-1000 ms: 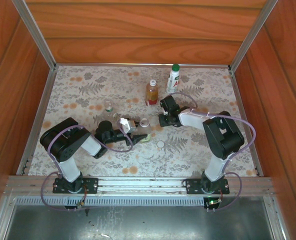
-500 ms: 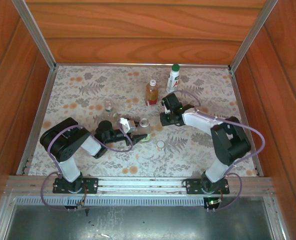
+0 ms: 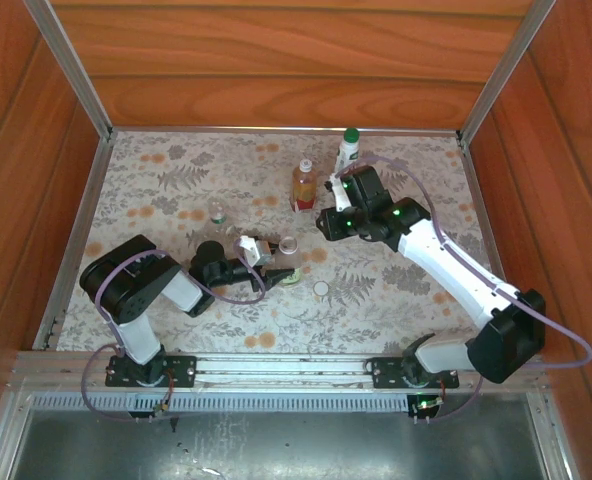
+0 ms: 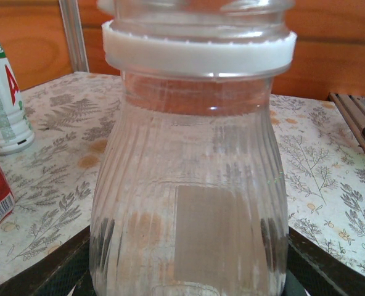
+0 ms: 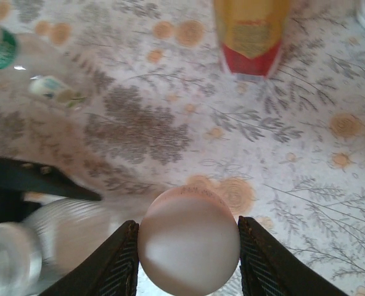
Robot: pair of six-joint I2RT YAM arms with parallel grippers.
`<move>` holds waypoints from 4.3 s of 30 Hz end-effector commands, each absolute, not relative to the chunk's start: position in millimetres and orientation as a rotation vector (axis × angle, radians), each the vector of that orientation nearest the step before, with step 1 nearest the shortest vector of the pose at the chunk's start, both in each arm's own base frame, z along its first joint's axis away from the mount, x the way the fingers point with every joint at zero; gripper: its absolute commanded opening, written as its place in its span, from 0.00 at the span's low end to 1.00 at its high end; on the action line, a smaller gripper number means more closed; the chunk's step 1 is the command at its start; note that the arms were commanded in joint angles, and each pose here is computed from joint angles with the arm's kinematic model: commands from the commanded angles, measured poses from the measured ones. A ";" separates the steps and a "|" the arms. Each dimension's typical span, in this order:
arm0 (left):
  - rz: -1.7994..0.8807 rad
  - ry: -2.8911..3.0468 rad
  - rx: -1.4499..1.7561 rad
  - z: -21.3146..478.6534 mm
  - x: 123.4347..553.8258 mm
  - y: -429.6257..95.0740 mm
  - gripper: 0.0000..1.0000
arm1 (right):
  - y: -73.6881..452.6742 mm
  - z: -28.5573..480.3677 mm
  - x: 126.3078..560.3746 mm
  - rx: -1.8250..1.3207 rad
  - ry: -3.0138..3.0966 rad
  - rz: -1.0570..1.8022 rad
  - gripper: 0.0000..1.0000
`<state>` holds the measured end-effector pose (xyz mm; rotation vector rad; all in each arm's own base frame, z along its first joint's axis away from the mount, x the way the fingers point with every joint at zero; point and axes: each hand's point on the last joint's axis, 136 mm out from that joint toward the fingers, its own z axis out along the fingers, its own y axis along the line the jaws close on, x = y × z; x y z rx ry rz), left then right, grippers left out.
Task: Screw on the bottle caps
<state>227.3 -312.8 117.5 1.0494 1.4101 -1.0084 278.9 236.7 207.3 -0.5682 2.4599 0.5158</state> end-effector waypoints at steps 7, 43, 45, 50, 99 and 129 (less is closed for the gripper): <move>-1.044 1.423 1.073 113.0 225.6 -314.6 0.64 | 273.2 236.0 239.5 -0.789 2.464 0.572 0.42; -1.034 1.438 1.072 109.3 226.4 -313.7 0.64 | 311.3 208.0 209.4 -1.163 2.515 0.424 0.43; -1.034 1.440 1.072 108.9 226.5 -313.8 0.64 | 310.3 206.4 209.0 -1.181 2.506 0.394 0.43; -1.037 1.441 1.070 109.4 227.5 -314.4 0.64 | 309.1 199.8 205.9 -1.224 2.506 0.319 0.43; -1.041 1.454 1.074 105.3 226.8 -313.8 0.64 | 297.6 197.3 212.8 -1.133 2.531 0.313 0.29; -1.043 1.454 1.069 106.9 227.2 -311.7 0.64 | 305.1 217.2 237.2 -0.966 2.496 0.660 0.38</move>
